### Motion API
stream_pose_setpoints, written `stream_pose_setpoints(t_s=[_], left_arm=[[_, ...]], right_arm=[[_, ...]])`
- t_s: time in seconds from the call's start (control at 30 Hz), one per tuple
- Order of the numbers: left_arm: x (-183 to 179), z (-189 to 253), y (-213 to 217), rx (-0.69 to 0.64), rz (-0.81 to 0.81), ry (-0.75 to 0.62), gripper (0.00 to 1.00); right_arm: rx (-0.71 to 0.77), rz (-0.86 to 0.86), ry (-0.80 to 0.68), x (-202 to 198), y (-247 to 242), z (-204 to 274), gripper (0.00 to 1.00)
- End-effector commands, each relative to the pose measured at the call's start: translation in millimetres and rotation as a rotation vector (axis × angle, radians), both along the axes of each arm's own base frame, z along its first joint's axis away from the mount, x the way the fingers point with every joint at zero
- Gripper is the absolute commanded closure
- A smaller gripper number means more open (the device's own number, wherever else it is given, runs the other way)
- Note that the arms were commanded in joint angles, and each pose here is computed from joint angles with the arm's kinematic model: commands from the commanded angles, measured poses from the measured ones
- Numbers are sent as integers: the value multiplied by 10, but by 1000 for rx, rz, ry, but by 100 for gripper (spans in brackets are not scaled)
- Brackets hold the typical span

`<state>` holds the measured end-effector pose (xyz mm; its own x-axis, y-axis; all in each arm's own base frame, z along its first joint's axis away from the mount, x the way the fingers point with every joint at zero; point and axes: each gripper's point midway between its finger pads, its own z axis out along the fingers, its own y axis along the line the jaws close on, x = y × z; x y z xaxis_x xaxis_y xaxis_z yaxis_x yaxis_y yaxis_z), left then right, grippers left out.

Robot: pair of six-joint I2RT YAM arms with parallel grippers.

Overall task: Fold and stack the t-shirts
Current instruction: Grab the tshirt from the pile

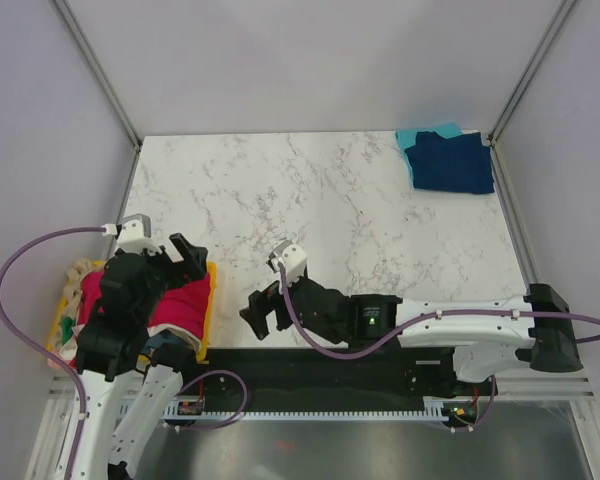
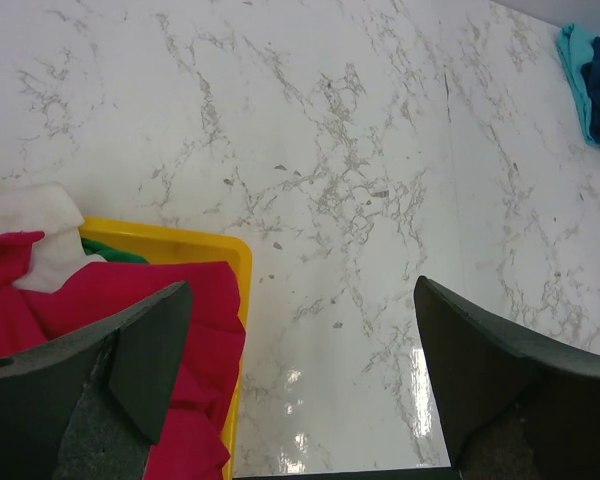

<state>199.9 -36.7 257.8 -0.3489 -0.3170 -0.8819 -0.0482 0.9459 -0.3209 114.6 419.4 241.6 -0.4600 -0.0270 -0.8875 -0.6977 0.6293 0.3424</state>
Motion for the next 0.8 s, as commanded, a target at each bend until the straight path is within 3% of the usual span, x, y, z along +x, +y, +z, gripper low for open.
stream_pose_setpoints(t_s=[0.0, 0.13, 0.3, 0.33, 0.53, 0.77], left_arm=[[62, 59, -23, -24, 0, -17, 0], [90, 35, 28, -21, 28, -6, 1], [75, 40, 236, -15, 142, -9, 1], [63, 35, 282, -21, 173, -8, 1], [13, 74, 414, -11, 244, -39, 0], [-2, 86, 404, -13, 235, -47, 0]], right_arm=[[-68, 16, -109, 113, 13, -34, 2], [-126, 131, -128, 59, 376, -176, 2], [-60, 332, -148, -112, 1055, 0, 2], [-89, 383, -127, -156, 1197, -204, 2], [-57, 412, -45, 48, 1621, -491, 2], [-20, 461, 46, 291, 1894, -769, 24]])
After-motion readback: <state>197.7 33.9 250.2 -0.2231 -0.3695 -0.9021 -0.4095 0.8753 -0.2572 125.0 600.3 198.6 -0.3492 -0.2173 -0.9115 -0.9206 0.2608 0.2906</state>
